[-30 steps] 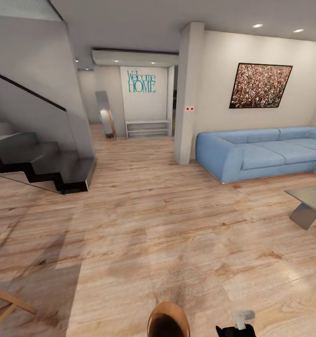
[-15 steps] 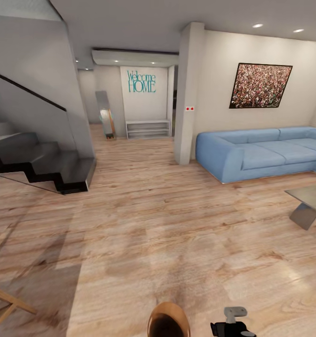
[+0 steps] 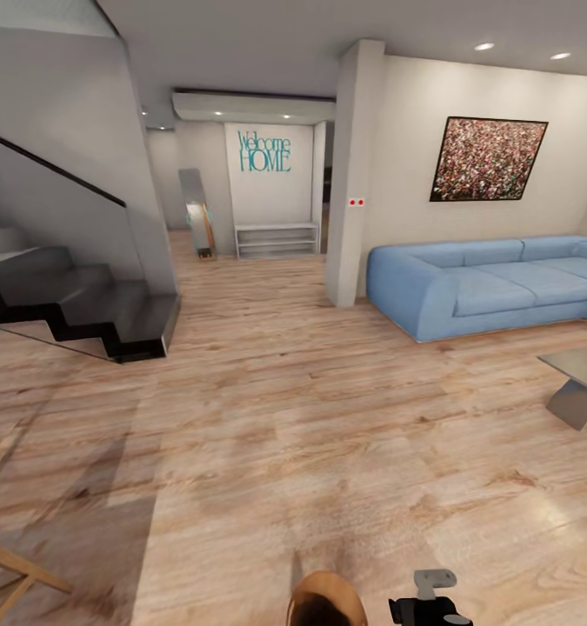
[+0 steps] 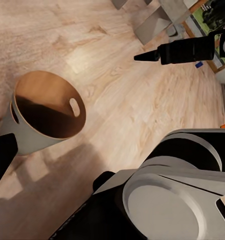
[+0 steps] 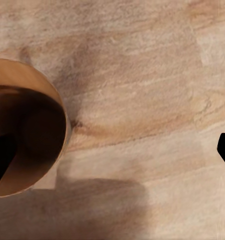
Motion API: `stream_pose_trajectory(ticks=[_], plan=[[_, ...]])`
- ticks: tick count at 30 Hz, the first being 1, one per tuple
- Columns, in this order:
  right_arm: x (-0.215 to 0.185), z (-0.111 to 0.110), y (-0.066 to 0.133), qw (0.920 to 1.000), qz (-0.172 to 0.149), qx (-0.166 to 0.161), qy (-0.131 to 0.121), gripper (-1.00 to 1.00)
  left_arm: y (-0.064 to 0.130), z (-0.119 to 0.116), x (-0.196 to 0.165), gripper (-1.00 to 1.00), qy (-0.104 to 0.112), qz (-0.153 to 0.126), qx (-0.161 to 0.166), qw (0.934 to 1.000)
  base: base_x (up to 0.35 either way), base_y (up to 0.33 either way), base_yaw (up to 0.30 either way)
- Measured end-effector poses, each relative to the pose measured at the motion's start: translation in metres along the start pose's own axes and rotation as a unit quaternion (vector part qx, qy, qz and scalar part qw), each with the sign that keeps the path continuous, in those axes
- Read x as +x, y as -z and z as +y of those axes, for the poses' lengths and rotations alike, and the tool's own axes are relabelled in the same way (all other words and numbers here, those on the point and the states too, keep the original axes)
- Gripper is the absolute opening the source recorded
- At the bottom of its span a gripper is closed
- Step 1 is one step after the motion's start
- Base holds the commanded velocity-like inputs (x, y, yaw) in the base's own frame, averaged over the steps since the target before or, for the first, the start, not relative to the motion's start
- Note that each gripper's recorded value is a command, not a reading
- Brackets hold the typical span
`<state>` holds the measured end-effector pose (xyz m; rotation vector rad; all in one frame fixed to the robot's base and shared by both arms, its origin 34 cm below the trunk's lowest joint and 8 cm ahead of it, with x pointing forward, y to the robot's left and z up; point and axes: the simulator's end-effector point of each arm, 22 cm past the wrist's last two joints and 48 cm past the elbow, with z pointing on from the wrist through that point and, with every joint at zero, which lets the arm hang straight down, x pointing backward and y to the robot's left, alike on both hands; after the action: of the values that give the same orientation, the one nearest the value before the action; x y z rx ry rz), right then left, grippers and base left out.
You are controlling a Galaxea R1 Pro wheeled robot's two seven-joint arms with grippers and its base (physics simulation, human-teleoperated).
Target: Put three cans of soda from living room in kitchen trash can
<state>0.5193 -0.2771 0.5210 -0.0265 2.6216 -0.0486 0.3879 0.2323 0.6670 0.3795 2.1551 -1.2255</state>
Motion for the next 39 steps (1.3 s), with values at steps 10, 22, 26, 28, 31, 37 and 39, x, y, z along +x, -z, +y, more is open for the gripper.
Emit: stream_pose_trajectory(ticks=[10,22,26,28,31,37,39], plan=[[0.0,0.007,0.0,1.0,0.0,-0.004,-0.002,1.0,0.0,0.0,0.0,1.0,0.0,0.0,0.0,1.0,0.068,0.091,0.0],[-0.001,0.02,0.0,0.9999,0.0,-0.012,-0.004,1.0,0.0,0.0,0.0,1.0,0.0,0.0,-0.001,1.0,0.003,0.074,0.0],[-0.001,0.019,0.0,0.9999,-0.001,-0.012,-0.004,1.0,0.0,0.0,0.0,1.0,0.0,0.0,-0.001,1.0,0.108,-0.074,0.0],[-0.001,0.019,0.0,0.9999,-0.001,-0.012,-0.004,1.0,0.0,0.0,0.0,1.0,0.0,0.0,-0.001,1.0,0.218,-0.177,0.0],[-0.002,0.019,0.0,0.9999,-0.003,-0.012,-0.004,1.0,0.0,0.0,0.0,1.0,0.001,0.0,-0.001,1.0,0.162,-0.133,0.0],[-0.011,0.019,0.0,0.9996,-0.026,-0.012,-0.004,1.0,0.0,0.0,0.0,1.0,0.001,0.0,-0.001,1.0,0.053,-0.044,0.0],[-0.013,0.019,0.001,0.9995,-0.03,-0.012,-0.004,1.0,0.0,0.0,0.0,1.0,0.001,0.0,-0.001,1.0,0.012,-0.01,0.0]])
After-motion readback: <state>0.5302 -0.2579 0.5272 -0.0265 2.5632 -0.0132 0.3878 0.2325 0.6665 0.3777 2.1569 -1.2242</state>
